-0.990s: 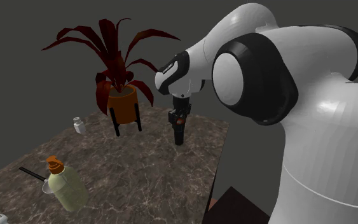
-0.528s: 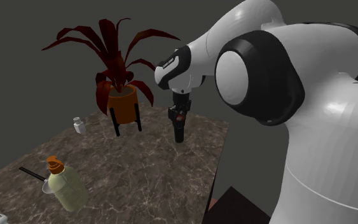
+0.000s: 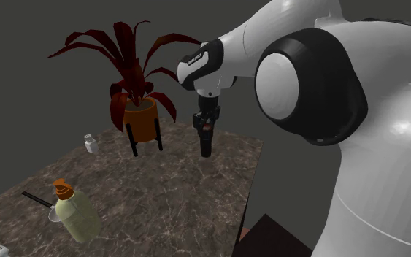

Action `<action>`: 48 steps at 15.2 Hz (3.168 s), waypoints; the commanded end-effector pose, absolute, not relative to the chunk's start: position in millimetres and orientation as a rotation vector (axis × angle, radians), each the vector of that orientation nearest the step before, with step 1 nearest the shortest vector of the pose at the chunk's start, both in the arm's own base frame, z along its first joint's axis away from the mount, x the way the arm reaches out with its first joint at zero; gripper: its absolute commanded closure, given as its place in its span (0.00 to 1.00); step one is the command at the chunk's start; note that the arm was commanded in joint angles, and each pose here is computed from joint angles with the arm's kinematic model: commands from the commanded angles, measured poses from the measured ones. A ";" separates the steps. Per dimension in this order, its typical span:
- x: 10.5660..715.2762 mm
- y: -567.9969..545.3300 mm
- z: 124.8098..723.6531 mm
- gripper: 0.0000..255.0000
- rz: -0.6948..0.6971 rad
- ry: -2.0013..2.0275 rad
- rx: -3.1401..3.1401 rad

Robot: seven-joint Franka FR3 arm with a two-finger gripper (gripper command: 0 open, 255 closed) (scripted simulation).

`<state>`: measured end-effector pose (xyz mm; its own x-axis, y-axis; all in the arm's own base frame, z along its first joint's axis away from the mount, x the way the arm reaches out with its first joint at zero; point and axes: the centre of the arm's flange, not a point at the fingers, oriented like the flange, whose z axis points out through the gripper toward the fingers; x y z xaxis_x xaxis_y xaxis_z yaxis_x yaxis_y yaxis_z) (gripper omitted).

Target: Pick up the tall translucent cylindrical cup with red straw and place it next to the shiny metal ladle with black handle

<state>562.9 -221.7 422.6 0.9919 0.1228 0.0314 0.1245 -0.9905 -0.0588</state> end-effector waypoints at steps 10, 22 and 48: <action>563.4 -220.4 481.4 1.00 -0.043 -0.191 -3.075; 563.4 -220.4 544.8 1.00 -0.043 -0.191 -3.075; 558.1 -101.7 632.4 1.00 -0.043 -0.191 -3.075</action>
